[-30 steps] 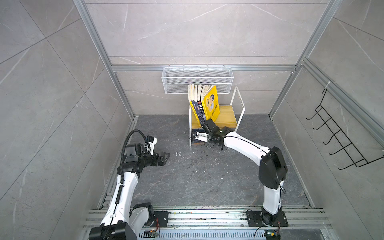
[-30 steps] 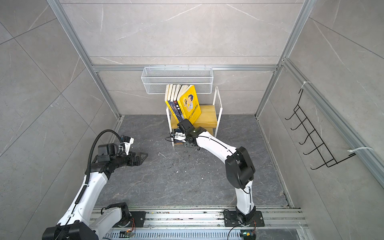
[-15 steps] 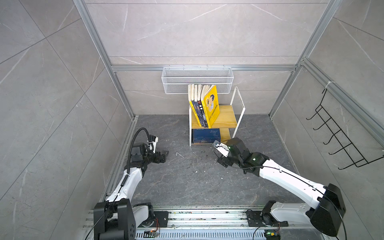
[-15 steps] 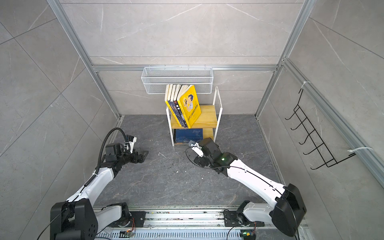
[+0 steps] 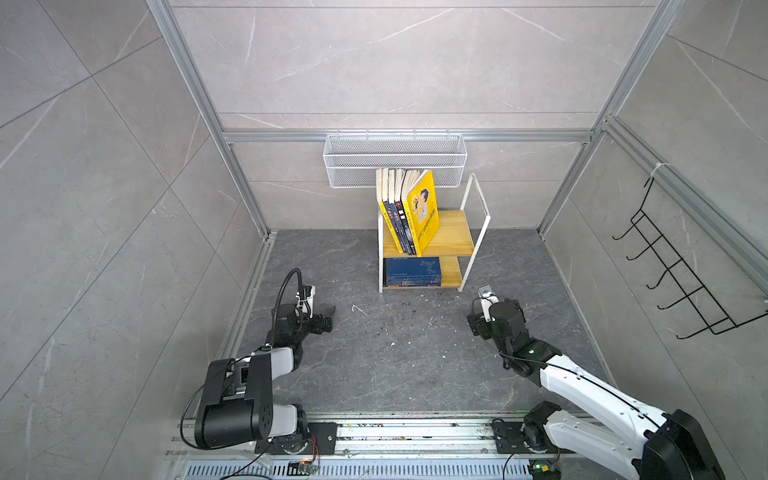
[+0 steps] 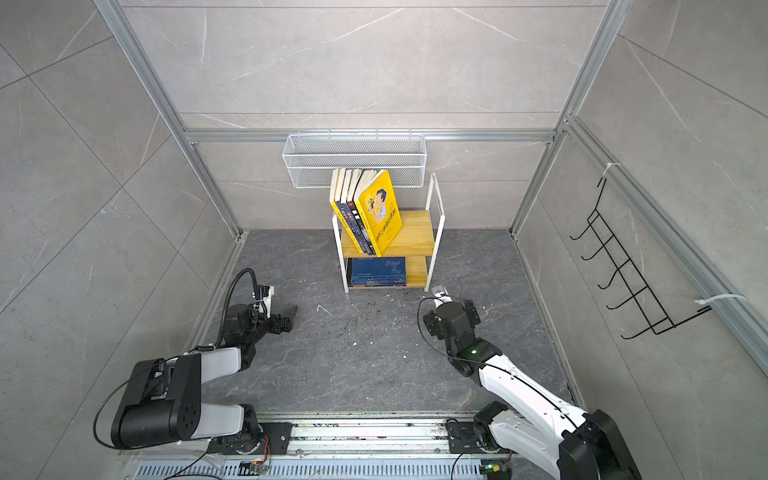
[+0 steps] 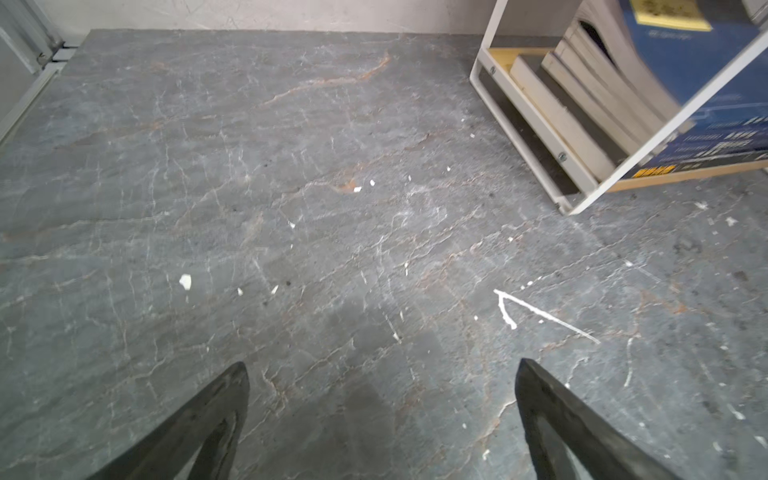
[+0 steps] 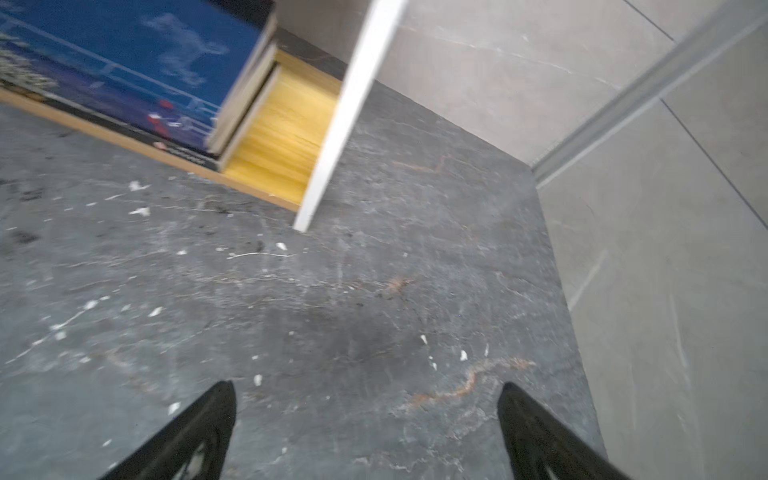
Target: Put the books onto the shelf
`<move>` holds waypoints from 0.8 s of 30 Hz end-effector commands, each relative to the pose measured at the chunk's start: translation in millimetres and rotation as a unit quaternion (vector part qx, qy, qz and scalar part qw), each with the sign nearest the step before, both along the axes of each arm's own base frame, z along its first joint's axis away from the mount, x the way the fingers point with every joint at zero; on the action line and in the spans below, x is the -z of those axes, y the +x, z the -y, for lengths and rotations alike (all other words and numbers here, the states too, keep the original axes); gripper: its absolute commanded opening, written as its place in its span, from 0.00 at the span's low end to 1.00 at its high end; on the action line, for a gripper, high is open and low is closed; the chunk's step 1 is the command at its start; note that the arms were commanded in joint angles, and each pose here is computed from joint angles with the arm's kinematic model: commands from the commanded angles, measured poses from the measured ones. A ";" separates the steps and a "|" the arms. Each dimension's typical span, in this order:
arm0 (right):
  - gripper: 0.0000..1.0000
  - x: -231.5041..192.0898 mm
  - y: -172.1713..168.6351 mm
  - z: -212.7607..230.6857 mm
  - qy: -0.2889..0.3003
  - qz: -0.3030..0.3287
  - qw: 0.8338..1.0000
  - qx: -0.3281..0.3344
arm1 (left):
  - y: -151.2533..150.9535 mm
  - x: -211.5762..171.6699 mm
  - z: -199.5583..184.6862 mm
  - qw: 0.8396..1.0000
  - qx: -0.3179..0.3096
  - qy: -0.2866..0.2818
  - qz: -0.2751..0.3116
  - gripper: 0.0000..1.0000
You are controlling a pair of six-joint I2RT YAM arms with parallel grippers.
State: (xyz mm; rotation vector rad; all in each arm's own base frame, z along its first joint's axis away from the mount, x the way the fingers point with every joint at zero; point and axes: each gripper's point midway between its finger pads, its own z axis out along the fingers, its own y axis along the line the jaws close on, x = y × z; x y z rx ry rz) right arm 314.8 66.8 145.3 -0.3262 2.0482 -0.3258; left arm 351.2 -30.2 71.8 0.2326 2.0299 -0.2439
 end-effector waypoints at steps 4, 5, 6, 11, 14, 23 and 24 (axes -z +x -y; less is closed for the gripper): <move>1.00 7.2 26.2 33.7 0.095 0.049 0.992 0.070 | 17.3 -30.1 -21.1 0.994 -0.062 0.010 0.084 1.00; 1.00 8.3 29.3 38.9 0.100 0.056 0.990 0.078 | 17.6 -24.8 -22.4 0.995 -0.065 0.010 0.081 1.00; 1.00 9.0 32.9 43.8 0.108 0.068 0.988 0.084 | 20.3 -22.9 -24.1 0.993 -0.070 0.010 0.092 1.00; 1.00 18.3 46.1 58.0 0.146 0.097 0.980 0.094 | 31.5 -17.3 -35.1 0.993 -0.101 0.004 0.064 1.00; 1.00 23.9 53.6 58.1 0.158 0.111 0.977 0.087 | 34.9 -15.3 -48.0 0.989 -0.138 0.008 0.049 1.00; 1.00 50.4 72.3 50.3 0.160 0.097 0.981 0.061 | 34.1 -14.0 -48.4 0.989 -0.139 0.009 0.043 1.00; 1.00 50.3 72.0 51.1 0.158 0.097 0.981 0.063 | 33.9 -13.9 -48.7 0.989 -0.140 0.010 0.043 1.00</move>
